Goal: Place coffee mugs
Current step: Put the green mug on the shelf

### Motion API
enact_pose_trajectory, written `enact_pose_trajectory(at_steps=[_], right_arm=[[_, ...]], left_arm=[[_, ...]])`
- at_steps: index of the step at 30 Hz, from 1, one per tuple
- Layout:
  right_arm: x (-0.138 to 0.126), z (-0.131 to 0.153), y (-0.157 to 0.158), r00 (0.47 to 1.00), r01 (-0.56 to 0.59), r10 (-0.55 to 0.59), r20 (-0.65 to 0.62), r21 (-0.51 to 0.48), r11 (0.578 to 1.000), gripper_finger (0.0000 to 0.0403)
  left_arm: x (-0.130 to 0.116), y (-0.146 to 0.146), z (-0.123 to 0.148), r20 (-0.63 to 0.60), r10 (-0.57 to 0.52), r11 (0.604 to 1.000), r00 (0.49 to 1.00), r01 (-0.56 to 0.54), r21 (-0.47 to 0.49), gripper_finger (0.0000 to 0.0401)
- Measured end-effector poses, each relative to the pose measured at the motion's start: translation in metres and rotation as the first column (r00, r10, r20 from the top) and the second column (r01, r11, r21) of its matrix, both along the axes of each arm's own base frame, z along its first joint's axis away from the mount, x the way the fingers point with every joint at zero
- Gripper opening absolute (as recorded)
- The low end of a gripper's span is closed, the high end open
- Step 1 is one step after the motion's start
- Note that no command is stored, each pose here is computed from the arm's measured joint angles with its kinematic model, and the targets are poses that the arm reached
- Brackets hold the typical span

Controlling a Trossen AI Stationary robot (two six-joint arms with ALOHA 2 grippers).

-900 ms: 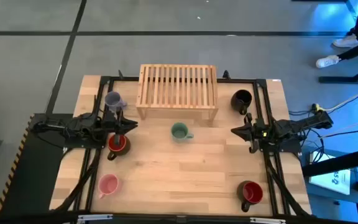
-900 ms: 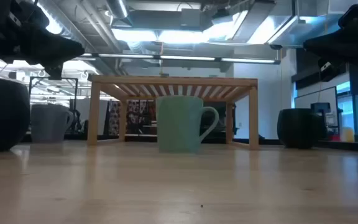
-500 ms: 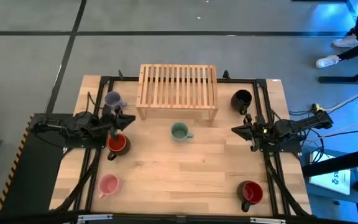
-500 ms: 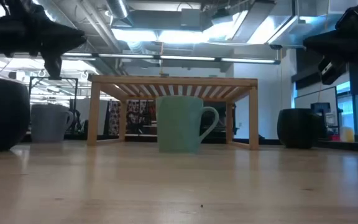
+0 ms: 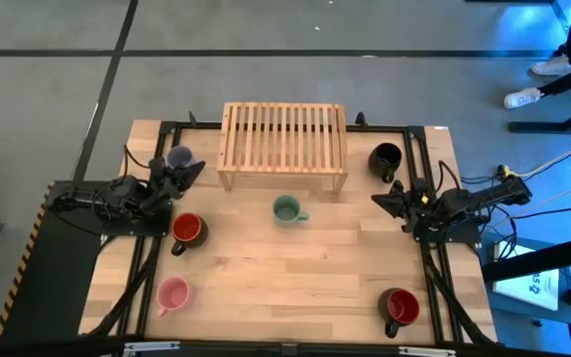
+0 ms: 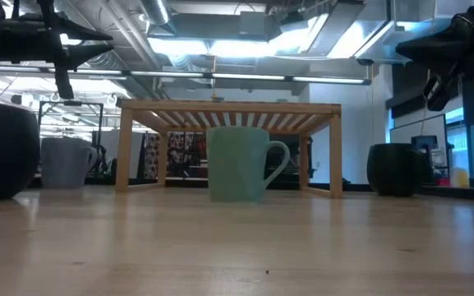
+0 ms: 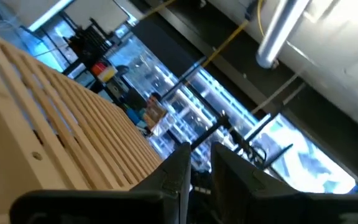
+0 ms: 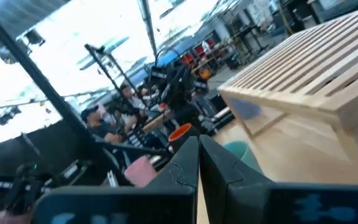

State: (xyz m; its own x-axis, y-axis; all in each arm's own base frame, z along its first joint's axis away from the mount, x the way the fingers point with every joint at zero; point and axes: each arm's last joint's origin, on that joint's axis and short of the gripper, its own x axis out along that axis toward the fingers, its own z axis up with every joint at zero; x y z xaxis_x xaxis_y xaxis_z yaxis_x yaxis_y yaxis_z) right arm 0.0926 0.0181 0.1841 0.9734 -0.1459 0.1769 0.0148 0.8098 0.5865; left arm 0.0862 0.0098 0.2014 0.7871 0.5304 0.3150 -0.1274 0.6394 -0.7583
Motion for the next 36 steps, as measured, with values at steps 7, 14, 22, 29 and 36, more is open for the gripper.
enact_pose_trajectory(at_steps=[7, 14, 22, 29, 36], right_arm=[[0.007, 0.019, -0.001, 0.992, 0.119, -0.119, -0.051, 0.000, 0.993, 0.0005], [0.037, 0.057, 0.008, 0.960, 0.197, -0.214, -0.180, -0.109, 0.974, 0.0005], [0.095, 0.078, 0.028, 0.895, 0.139, -0.222, -0.387, -0.232, 0.963, 0.0005], [0.135, 0.059, 0.043, 0.836, 0.060, -0.202, -0.510, -0.280, 0.958, 0.0005], [0.156, 0.032, 0.048, 0.773, 0.019, -0.213, -0.597, -0.314, 0.949, 0.0025]], left_arm=[[0.000, 0.000, -0.001, -0.024, 0.014, 1.000, 1.000, -0.013, 0.023, 0.0056], [0.001, 0.000, -0.002, -0.060, 0.032, 0.998, 0.998, -0.028, 0.064, 0.0056], [0.001, 0.000, -0.002, -0.114, 0.065, 0.989, 0.991, -0.049, 0.138, 0.0056], [0.001, 0.000, -0.003, -0.123, 0.066, 0.989, 0.990, -0.049, 0.140, 0.0056], [0.001, 0.000, -0.003, -0.118, 0.060, 0.990, 0.991, -0.045, 0.132, 0.0056]])
